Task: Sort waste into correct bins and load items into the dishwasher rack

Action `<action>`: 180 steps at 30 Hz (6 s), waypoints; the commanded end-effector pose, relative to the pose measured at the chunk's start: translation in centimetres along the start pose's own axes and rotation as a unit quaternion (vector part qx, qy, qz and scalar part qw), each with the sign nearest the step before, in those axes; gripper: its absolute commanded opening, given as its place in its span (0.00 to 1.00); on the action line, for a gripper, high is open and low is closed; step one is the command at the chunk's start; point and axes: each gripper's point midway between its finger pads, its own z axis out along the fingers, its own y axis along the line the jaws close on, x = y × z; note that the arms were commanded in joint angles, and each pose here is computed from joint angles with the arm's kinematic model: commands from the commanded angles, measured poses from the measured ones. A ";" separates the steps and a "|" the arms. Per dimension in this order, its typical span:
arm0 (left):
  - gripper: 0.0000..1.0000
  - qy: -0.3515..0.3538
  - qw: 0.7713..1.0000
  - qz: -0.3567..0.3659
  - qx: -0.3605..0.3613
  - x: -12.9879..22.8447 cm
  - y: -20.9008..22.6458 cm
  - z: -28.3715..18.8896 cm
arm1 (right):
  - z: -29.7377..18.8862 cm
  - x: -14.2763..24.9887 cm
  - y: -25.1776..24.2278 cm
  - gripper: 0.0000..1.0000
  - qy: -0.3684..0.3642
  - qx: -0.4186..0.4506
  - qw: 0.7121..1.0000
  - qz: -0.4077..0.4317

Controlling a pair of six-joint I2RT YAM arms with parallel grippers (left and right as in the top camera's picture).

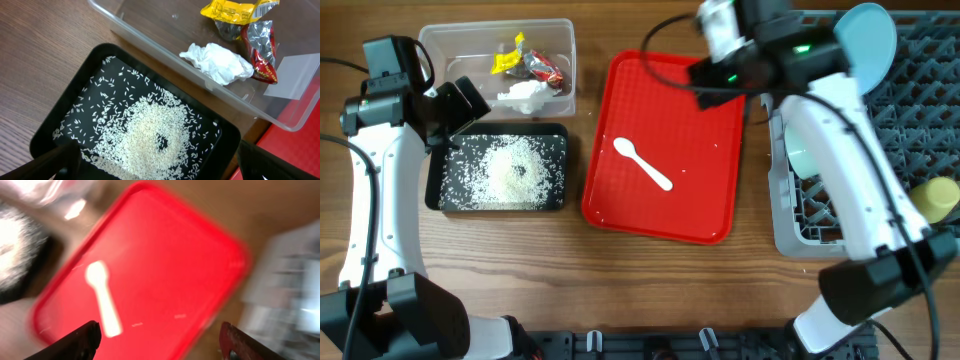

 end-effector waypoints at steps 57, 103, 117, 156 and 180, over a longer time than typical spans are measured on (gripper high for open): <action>1.00 -0.006 1.000 -0.006 -0.002 -0.4 0.2 -0.2 | -10.4 12.1 -14.6 0.04 -0.140 0.163 0.893 0.394; 1.00 -0.006 1.000 -0.006 -0.002 -0.4 0.1 -0.2 | -20.8 14.7 -3.0 1.00 -0.236 0.030 0.941 0.239; 1.00 -0.006 1.000 -0.007 -0.002 -0.4 0.2 -0.2 | -16.5 12.7 -3.9 1.00 -0.321 0.086 0.941 0.061; 1.00 -0.182 0.980 0.052 0.064 1.5 -2.4 -14.3 | -5.4 21.6 -5.8 1.00 -0.505 0.131 0.837 0.166; 1.00 -0.428 0.861 0.108 0.251 15.0 0.8 -4.9 | -5.4 21.6 -5.8 1.00 -0.505 0.131 0.837 0.166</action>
